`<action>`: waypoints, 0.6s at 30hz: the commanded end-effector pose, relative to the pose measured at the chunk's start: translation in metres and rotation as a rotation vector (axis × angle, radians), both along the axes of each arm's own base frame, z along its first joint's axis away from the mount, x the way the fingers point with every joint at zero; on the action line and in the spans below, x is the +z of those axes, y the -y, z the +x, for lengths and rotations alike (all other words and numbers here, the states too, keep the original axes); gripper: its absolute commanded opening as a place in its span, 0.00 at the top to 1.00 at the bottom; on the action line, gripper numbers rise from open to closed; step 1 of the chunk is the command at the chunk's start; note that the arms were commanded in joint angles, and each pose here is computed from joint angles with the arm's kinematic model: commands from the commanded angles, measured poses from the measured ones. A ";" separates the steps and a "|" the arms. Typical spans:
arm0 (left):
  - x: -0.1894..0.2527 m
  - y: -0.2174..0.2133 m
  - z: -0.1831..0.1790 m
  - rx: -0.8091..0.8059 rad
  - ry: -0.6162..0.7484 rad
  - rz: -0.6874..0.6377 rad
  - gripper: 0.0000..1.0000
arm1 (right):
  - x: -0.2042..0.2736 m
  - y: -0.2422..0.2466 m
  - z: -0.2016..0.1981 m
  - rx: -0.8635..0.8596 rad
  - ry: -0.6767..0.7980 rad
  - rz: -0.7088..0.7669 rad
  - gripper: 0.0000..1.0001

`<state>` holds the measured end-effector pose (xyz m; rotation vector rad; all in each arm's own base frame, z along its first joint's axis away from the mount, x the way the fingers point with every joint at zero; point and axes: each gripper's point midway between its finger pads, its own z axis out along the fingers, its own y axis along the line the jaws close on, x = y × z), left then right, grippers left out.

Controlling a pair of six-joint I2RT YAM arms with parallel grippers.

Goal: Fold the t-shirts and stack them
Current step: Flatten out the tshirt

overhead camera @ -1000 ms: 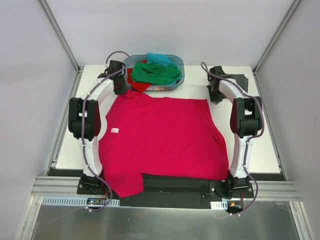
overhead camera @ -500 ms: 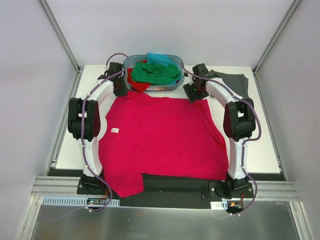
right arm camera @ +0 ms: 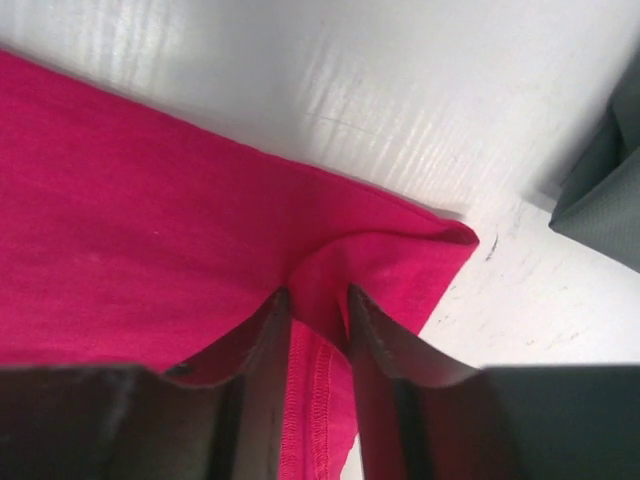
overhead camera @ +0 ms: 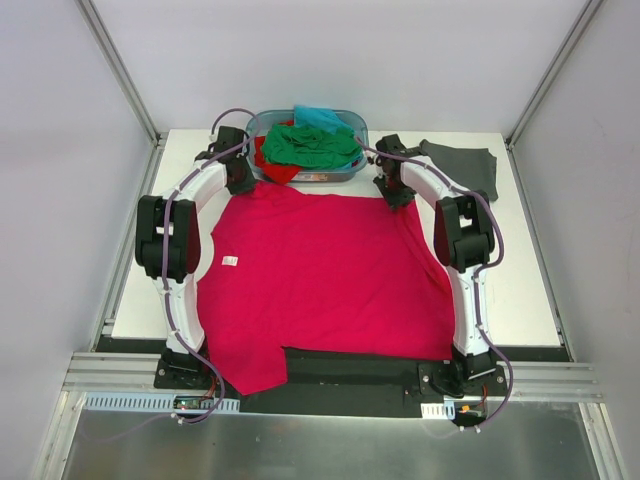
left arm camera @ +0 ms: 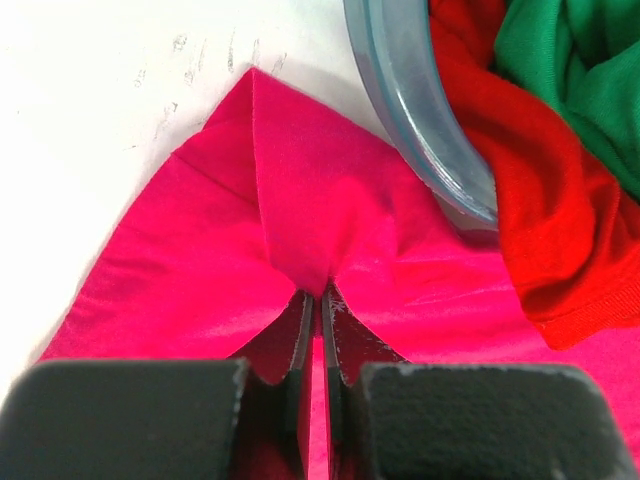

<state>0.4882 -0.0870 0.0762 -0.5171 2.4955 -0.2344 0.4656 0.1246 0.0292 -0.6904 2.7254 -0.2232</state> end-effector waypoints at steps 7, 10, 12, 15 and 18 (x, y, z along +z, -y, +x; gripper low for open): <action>0.029 -0.006 0.001 0.018 0.064 -0.018 1.00 | 0.033 0.024 0.009 -0.081 0.089 -0.089 0.87; 0.029 -0.009 0.001 0.025 0.063 -0.015 1.00 | 0.038 0.038 0.012 -0.106 0.101 -0.096 0.88; 0.029 -0.009 0.001 0.024 0.063 -0.015 1.00 | 0.039 0.056 0.013 -0.131 0.097 -0.101 0.89; 0.028 -0.011 0.000 0.026 0.060 -0.016 1.00 | 0.038 0.086 0.014 -0.167 0.091 -0.128 0.87; 0.026 -0.011 0.001 0.026 0.057 -0.016 1.00 | 0.040 0.119 0.021 -0.211 0.109 -0.185 0.72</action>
